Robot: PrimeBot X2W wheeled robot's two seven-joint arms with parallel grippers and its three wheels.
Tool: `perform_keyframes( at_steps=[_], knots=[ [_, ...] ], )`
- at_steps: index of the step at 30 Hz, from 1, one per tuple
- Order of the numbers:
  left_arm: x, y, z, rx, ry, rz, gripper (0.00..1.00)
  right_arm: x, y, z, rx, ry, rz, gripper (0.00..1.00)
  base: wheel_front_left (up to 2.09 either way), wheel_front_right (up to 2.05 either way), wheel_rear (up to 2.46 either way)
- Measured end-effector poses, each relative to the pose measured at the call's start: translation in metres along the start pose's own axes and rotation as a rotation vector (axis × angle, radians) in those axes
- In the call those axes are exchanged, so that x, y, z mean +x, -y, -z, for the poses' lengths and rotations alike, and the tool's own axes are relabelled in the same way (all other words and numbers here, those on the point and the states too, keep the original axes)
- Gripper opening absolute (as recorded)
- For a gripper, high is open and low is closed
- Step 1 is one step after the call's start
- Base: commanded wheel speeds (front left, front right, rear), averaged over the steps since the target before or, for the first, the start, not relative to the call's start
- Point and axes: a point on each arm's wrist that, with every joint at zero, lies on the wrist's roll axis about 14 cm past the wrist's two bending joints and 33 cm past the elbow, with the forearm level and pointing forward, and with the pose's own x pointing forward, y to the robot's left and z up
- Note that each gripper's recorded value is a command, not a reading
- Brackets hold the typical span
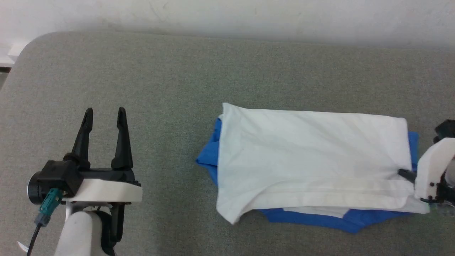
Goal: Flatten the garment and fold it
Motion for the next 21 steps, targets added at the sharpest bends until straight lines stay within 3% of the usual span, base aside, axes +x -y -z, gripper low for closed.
perform_keyframes(
  at_steps=[4, 6, 11, 21],
  knots=[
    [-0.002, 0.002, -0.001, -0.011, 0.002, 0.001, 1.00, -0.016, 0.039, -0.003, -0.067, 0.010, 0.151, 0.00, 0.00, 0.00, 0.00],
    [-0.003, 0.003, -0.002, -0.016, 0.005, 0.004, 1.00, -0.020, 0.037, -0.006, -0.065, 0.026, 0.154, 0.00, 0.00, 0.00, 0.00],
    [-0.011, 0.001, -0.007, -0.013, 0.012, 0.001, 1.00, -0.038, 0.002, -0.024, -0.177, 0.075, 0.101, 0.00, 0.00, 0.00, 0.00],
    [-0.019, 0.007, -0.019, -0.024, 0.041, 0.022, 1.00, -0.075, -0.095, -0.046, -0.383, 0.195, -0.105, 0.00, 0.00, 0.00, 0.00]
  ],
)
